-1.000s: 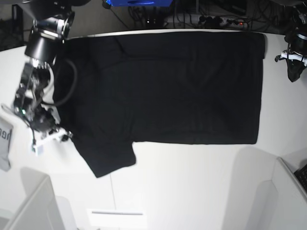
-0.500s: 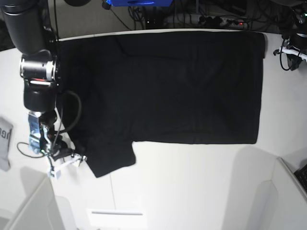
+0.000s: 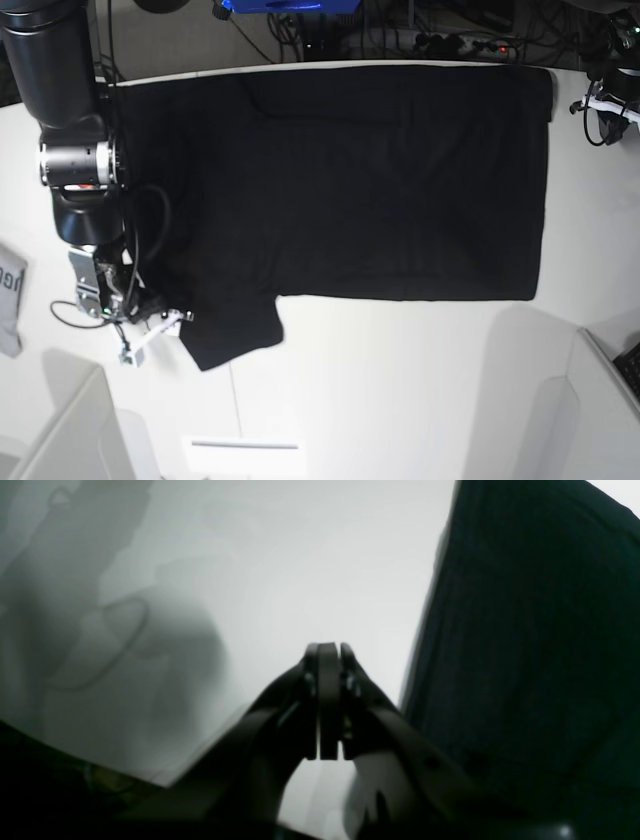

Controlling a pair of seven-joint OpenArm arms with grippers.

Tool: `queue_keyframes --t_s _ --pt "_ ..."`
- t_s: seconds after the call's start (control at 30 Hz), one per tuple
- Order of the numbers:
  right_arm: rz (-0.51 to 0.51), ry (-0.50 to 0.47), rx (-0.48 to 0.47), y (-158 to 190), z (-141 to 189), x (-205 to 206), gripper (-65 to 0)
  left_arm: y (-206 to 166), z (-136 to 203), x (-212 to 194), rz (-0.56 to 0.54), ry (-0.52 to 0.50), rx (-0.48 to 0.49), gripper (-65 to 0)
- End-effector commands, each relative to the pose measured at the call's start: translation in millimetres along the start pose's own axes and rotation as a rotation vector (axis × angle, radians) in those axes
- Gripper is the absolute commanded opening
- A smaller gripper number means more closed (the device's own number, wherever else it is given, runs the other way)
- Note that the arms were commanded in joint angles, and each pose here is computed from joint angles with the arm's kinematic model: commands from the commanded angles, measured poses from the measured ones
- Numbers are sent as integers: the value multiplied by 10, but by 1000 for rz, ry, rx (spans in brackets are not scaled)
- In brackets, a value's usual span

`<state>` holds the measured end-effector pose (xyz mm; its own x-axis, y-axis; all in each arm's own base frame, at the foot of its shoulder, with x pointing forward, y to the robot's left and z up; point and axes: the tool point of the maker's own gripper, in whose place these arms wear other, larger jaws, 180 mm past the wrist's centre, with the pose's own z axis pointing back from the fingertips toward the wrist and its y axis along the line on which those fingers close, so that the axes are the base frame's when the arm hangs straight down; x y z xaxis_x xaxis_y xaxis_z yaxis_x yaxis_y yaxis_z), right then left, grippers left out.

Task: Fold the T-shirt properly
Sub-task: 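Reach both grippers down to the shirt's hem corners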

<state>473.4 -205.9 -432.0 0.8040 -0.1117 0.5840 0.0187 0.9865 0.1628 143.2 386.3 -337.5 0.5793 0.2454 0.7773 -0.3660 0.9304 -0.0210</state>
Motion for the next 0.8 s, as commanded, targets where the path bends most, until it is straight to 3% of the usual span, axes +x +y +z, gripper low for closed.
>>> queue_keyframes --t_s 0.0,0.17,0.33,0.47,0.53,0.7,0.77 --pt "14 -36 29 51 54 204 -242 25 41 123 -23 -38 -1 -650" --pt "19 -30 36 59 47 169 -375 23 39 128 -23 -39 -1 -650" --pt "18 -34 34 48 47 172 -455 24 37 134 -24 -39 -2 -650" --pt "18 -36 34 48 47 175 -650 -2 18 166 -30 -46 -9 -650" --pt "14 -38 33 36 51 179 -650 -3 12 190 -32 -51 -9 -650" --pt "14 -39 33 38 53 185 -650 -5 -112 481 -23 -119 -15 -301" --pt "15 -34 34 40 54 179 -650 -24 -204 662 -23 -153 -28 -217"
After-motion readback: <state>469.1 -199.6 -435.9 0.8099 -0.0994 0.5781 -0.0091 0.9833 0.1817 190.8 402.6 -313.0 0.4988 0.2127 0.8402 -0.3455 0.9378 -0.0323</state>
